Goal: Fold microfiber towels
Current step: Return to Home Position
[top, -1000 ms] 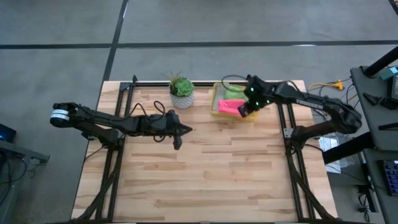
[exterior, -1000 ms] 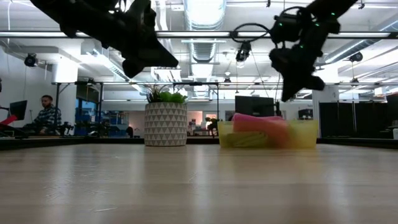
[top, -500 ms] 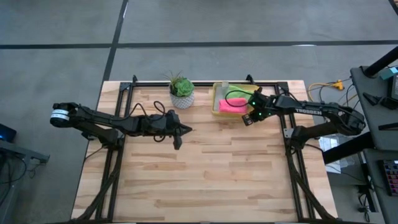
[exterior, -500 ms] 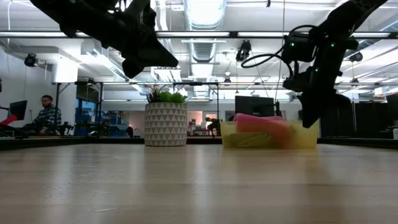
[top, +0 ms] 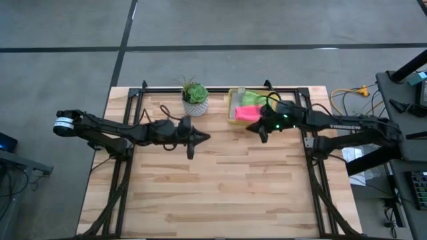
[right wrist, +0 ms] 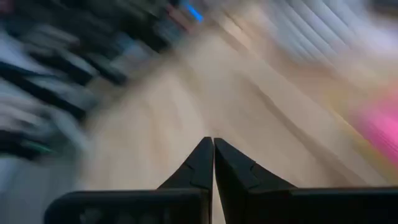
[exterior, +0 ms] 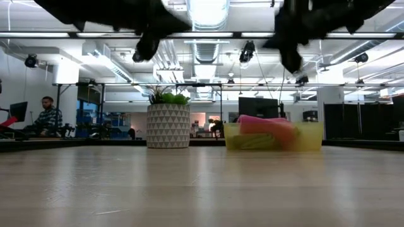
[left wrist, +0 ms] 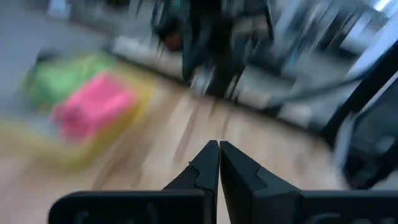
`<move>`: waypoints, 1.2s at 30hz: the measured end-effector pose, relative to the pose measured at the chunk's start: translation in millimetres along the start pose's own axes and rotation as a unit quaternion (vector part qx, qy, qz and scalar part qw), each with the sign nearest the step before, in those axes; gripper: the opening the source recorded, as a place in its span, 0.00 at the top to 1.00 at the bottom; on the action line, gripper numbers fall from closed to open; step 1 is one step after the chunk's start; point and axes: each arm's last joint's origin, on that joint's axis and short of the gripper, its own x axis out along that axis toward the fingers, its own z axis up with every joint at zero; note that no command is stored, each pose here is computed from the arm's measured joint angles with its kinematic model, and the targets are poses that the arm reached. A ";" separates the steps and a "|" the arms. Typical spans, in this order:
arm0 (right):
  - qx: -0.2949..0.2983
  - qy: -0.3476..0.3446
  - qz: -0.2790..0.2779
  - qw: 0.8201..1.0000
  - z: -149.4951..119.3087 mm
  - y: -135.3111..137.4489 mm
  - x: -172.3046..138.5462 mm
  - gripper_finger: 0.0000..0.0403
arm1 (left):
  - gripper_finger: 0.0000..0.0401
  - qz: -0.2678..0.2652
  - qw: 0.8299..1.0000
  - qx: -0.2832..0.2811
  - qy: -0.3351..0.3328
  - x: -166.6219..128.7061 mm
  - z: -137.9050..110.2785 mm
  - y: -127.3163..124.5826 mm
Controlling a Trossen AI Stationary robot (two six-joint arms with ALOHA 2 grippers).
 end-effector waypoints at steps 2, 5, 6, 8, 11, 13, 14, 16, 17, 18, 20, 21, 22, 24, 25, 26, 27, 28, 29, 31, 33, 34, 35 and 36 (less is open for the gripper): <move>-0.029 -0.081 0.083 0.993 7.9 24.8 -1.4 0.98 | 1.00 -0.027 0.997 -0.009 -0.069 -1.0 14.2 -5.4; -0.099 -0.237 0.208 0.944 26.6 59.9 -13.9 0.98 | 1.00 -0.073 0.978 -0.026 -0.193 -8.2 38.0 -12.9; -0.117 -0.291 0.237 0.920 33.5 68.6 -20.7 0.98 | 1.00 -0.088 0.967 -0.032 -0.236 -12.4 46.2 -14.8; -0.116 -0.377 0.264 0.880 48.3 79.2 -36.3 0.98 | 1.00 -0.112 0.943 -0.041 -0.309 -22.3 62.8 -17.3; -0.122 -0.453 0.280 0.837 66.2 90.1 -66.0 0.96 | 1.00 -0.137 0.911 -0.050 -0.386 -46.2 86.0 -20.9; -0.153 -0.497 0.282 0.806 73.4 97.9 -92.6 0.94 | 1.00 -0.150 0.890 -0.052 -0.427 -69.1 102.4 -23.7; -0.165 -0.518 0.283 0.790 75.1 100.4 -106.2 0.93 | 1.00 -0.155 0.879 -0.050 -0.448 -82.7 109.9 -24.6; -0.174 -0.554 0.277 0.765 74.9 101.9 -130.6 0.91 | 1.00 -0.155 0.864 -0.037 -0.477 -108.5 121.5 -26.0; -0.174 -0.572 0.267 0.756 73.7 101.2 -141.3 0.90 | 1.00 -0.154 0.860 -0.031 -0.486 -121.8 125.3 -26.0; -0.172 -0.587 0.254 0.749 71.9 99.8 -151.6 0.88 | 1.00 -0.151 0.858 -0.024 -0.491 -134.7 128.2 -25.6; -0.171 -0.603 0.216 0.749 66.0 95.2 -170.5 0.86 | 1.00 -0.141 0.858 -0.009 -0.493 -159.5 132.3 -24.3; -0.170 -0.608 0.196 0.751 62.3 92.5 -180.0 0.85 | 1.00 -0.134 0.862 -0.003 -0.488 -170.7 132.7 -23.1; -0.169 -0.611 0.179 0.752 57.7 89.5 -190.0 0.84 | 1.00 -0.126 0.867 0.001 -0.482 -179.4 132.8 -21.9; -0.163 -0.630 0.160 0.742 48.3 84.5 -211.7 0.82 | 1.00 -0.106 0.881 0.007 -0.461 -189.1 130.3 -19.3; -0.162 -0.644 0.152 0.733 43.7 82.1 -222.7 0.82 | 1.00 -0.102 0.883 0.008 -0.458 -195.8 129.1 -18.1; -0.161 -0.659 0.143 0.721 39.0 79.4 -233.8 0.81 | 1.00 -0.104 0.880 0.007 -0.463 -205.2 128.5 -17.0; -0.159 -0.670 0.134 0.712 34.0 76.1 -244.3 0.81 | 1.00 -0.103 0.876 0.009 -0.470 -213.3 127.3 -15.8; -0.154 -0.678 0.122 0.709 29.4 72.4 -252.5 0.80 | 1.00 -0.095 0.875 0.011 -0.474 -218.7 125.6 -14.3; -0.152 -0.678 0.110 0.710 24.7 68.6 -258.8 0.80 | 1.00 -0.081 0.877 0.015 -0.474 -222.2 124.1 -12.8; -0.147 -0.665 0.085 0.728 14.9 60.2 -265.7 0.80 | 1.00 -0.053 0.890 0.023 -0.452 -222.1 116.3 -8.9; -0.137 -0.647 0.080 0.746 6.0 53.1 -268.2 0.80 | 1.00 -0.034 0.899 0.022 -0.436 -221.5 110.3 -5.9; -0.129 -0.642 0.086 0.750 1.7 50.0 -269.0 0.80 | 1.00 -0.024 0.903 0.020 -0.429 -221.9 106.3 -3.8; -0.120 -0.642 0.094 0.752 -1.9 47.4 -269.7 0.80 | 1.00 -0.018 0.904 0.018 -0.427 -222.5 102.4 -1.9; -0.111 -0.640 0.102 0.753 -5.7 44.7 -269.3 0.80 | 1.00 -0.018 0.903 0.013 -0.429 -223.0 98.4 -0.1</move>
